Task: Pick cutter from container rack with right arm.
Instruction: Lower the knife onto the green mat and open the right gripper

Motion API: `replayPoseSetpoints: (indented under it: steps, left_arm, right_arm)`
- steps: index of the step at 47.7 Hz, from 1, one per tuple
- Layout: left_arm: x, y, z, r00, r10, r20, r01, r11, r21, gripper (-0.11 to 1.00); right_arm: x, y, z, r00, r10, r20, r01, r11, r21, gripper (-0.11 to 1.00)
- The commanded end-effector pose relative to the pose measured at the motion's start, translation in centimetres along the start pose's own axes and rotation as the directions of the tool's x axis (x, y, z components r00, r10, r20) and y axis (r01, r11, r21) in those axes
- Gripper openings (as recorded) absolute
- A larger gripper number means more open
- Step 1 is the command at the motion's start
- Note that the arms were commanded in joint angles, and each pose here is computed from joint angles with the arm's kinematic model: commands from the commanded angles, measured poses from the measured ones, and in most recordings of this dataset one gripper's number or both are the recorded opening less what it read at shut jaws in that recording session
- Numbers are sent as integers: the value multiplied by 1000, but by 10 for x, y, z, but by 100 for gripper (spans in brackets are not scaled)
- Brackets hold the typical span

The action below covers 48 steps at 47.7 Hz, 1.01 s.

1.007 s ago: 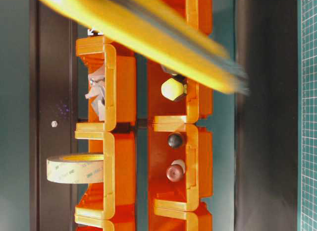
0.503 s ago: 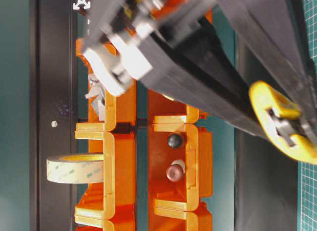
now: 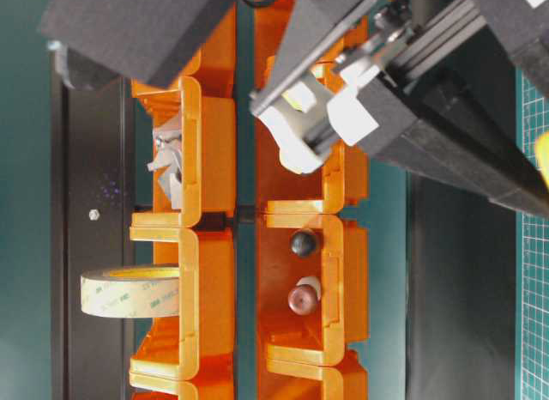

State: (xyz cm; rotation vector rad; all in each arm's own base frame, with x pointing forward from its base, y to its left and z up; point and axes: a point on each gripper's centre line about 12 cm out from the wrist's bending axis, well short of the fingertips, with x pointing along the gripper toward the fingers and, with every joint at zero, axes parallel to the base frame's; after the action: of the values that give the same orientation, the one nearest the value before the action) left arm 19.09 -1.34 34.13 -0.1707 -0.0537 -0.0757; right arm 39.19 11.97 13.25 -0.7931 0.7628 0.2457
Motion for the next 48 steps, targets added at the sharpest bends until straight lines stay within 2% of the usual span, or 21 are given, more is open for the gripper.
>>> replayPoseSetpoints:
  steps: [1,15,40,44,48]
  left_arm:
    - [1,0,1,1000,1,-12,-1,1000,-2,0]
    - [-2,-1,4,1000,-1,-5,1,1000,-2,0]
    - [-2,-1,4,1000,1,-11,-1,1000,-2,0]
    - [-2,-1,3,1000,0,-14,-1,1000,-2,0]
    - [-2,-1,4,1000,0,-12,0,1000,-3,0]
  right_arm:
    - [5,-13,-12,1000,0,-14,0,999,41,28]
    - [9,-21,-30,999,9,-44,-5,996,92,28]
    - [6,-3,-20,997,75,5,-75,989,128,28]
    - [5,1,-17,996,84,8,-85,986,141,38]
    - [2,5,-13,996,92,11,-93,982,163,56]
